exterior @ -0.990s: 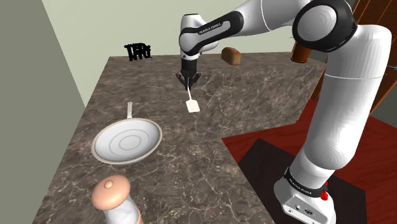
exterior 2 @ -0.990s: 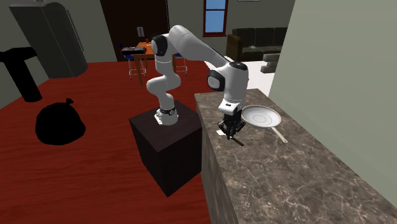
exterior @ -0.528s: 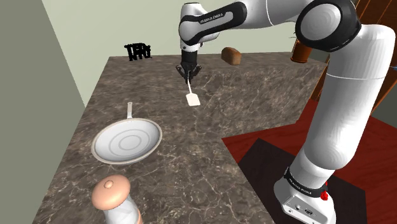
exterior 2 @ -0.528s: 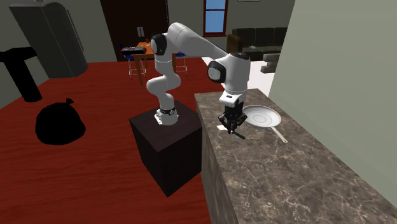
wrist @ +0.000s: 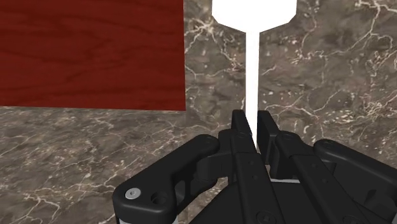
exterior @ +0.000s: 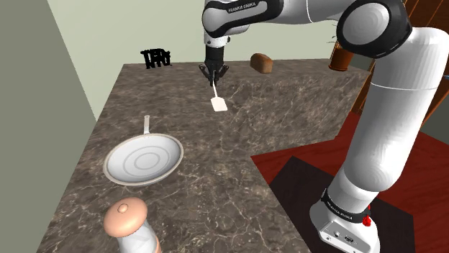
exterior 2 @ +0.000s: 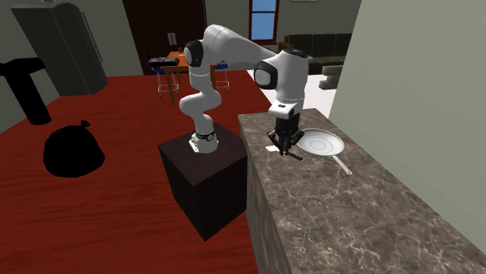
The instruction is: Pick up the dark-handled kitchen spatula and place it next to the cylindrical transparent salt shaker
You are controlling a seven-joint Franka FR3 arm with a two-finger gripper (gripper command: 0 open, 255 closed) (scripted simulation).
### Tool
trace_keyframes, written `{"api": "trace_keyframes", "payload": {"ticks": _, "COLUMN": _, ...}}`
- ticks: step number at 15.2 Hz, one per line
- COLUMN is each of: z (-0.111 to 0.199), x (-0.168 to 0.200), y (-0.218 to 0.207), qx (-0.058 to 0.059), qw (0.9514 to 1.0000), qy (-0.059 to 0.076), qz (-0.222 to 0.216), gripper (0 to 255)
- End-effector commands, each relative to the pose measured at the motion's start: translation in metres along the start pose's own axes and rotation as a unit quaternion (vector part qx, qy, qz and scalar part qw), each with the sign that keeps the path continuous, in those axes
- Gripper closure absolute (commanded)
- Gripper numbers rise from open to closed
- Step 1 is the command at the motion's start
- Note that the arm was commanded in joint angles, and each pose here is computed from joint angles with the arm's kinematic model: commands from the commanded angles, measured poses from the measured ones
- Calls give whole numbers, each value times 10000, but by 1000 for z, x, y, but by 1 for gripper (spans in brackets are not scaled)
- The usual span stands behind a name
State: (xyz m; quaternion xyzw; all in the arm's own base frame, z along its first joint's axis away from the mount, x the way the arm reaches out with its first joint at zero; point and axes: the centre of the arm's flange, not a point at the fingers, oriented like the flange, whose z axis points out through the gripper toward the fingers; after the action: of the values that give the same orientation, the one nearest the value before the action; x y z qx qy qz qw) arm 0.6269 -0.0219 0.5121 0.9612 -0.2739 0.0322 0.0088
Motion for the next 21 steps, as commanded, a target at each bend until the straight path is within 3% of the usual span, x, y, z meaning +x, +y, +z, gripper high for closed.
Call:
{"api": "trace_keyframes", "payload": {"ticks": 1, "z": -11, "x": 0, "y": -1, "qx": -1, "qw": 10000, "qy": -2, "qz": 0, "gripper": 255}}
{"api": "trace_keyframes", "payload": {"ticks": 16, "z": -88, "x": 5, "y": -1, "qx": -1, "qw": 10000, "qy": -2, "qz": 0, "gripper": 255}}
{"api": "trace_keyframes", "payload": {"ticks": 21, "z": -93, "x": -59, "y": -16, "qx": -1, "qw": 10000, "qy": -2, "qz": 0, "gripper": 255}}
